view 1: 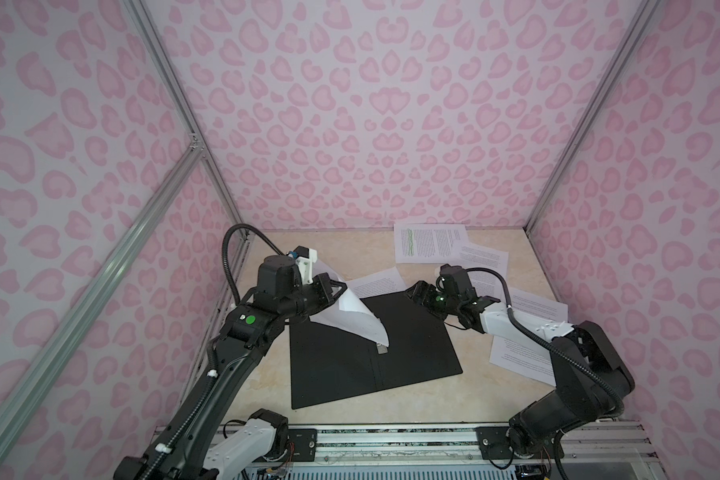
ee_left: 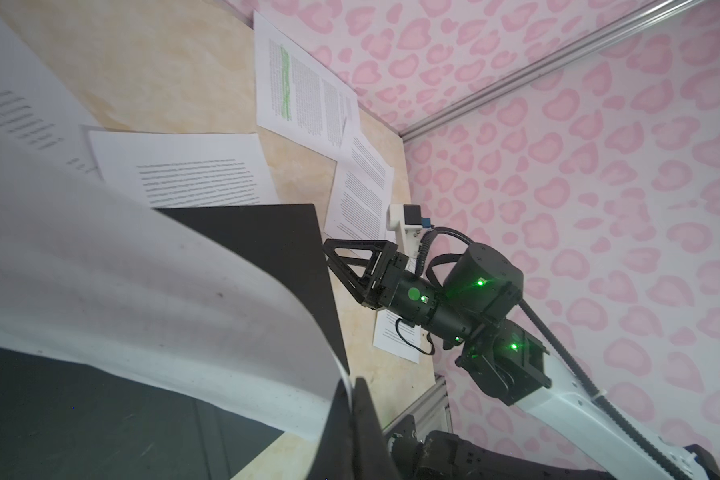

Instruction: Put the files into the folder

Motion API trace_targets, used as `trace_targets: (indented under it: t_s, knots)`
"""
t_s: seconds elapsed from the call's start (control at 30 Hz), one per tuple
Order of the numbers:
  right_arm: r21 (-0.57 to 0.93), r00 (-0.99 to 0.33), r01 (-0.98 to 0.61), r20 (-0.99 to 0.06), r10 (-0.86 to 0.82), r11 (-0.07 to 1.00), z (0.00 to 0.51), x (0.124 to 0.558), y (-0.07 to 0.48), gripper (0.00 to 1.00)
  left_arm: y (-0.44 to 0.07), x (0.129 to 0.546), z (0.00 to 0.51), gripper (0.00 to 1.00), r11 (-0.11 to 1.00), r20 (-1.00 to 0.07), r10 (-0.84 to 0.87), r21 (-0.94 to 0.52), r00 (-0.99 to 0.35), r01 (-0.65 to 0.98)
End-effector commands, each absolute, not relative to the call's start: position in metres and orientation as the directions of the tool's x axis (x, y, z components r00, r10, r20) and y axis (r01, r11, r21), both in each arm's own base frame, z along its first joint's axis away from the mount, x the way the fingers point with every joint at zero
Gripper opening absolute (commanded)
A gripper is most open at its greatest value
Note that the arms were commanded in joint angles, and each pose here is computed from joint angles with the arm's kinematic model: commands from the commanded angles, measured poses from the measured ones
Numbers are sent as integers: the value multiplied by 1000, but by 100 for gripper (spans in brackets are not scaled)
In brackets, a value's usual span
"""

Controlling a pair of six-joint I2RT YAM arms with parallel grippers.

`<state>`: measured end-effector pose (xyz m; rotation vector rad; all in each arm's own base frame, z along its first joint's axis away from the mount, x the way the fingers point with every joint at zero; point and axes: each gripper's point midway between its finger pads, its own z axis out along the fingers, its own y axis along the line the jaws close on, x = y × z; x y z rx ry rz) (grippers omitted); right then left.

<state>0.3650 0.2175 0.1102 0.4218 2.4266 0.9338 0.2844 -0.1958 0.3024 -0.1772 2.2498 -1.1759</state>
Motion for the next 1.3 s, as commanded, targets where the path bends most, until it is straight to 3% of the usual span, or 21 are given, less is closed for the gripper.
trace_targets:
  t_s: [0.0,0.3,0.47,0.6,0.83,1.27]
  knots:
    - [725,-847,42,-339,409,687,117,358,201,89,-233,303,339,3,514,-477,-363,-819,-800,255]
    - [726,-829,57,-347,438,685,114,347,160,92,-278,283,332,3,425,-441,-293,-855,-848,298]
    - [752,-833,42,-338,439,658,110,338,167,92,-249,263,274,3,481,-366,-365,-861,-856,163]
    - [720,-854,-26,-377,359,694,106,321,189,93,-219,240,194,3,529,-257,-443,-849,-859,-19]
    - [689,-896,-107,-379,231,717,79,291,228,93,-172,215,76,3,675,-181,-480,-702,-858,-229]
    - [690,-941,-184,-329,77,700,39,252,273,92,-146,204,37,3,766,-219,-458,-589,-862,-257]
